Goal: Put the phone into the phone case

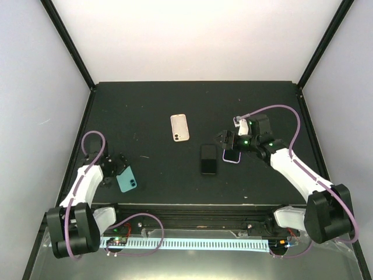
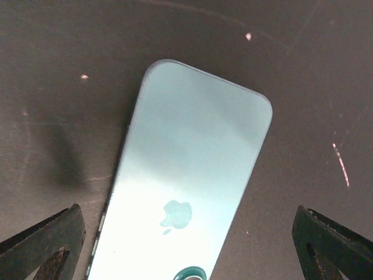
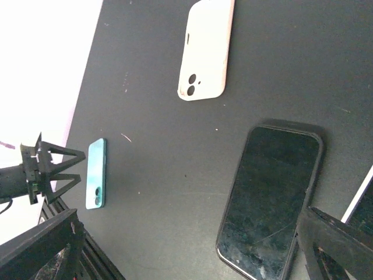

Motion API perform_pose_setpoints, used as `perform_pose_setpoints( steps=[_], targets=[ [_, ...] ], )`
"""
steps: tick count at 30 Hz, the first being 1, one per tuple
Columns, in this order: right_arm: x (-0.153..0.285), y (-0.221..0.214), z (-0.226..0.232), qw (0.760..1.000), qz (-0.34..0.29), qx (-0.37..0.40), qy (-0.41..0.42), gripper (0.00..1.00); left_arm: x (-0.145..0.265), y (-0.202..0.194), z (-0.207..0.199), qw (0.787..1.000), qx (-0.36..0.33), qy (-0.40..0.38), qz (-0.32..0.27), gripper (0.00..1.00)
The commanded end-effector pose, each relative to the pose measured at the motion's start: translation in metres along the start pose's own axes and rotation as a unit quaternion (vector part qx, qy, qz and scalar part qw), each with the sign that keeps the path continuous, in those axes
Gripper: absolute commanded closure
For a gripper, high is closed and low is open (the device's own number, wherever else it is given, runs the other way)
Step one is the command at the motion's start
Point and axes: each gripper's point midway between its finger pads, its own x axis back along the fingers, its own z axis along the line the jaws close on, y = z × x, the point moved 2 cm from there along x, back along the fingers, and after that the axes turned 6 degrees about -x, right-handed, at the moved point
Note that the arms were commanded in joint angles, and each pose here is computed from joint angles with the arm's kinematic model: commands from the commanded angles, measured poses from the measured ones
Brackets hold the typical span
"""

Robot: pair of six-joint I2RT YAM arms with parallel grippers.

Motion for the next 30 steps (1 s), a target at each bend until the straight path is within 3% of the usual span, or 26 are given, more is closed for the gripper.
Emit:
perform_pose_setpoints(
  steps=[1, 9, 30],
  targets=[
    [0.006, 0.007, 0.014, 1.000, -0.017, 0.009, 0.016, 0.00, 0.001, 0.001, -0.004, 0.998, -0.038, 0.042, 0.019, 0.01],
    [0.008, 0.007, 0.014, 1.000, -0.018, 0.014, 0.013, 0.00, -0.017, -0.005, 0.000, 0.997, -0.048, 0.055, 0.037, 0.01],
    [0.011, 0.003, 0.016, 1.000, -0.018, 0.019, 0.016, 0.00, -0.043, -0.034, -0.042, 0.987, -0.108, 0.077, 0.089, 0.01]
  ],
)
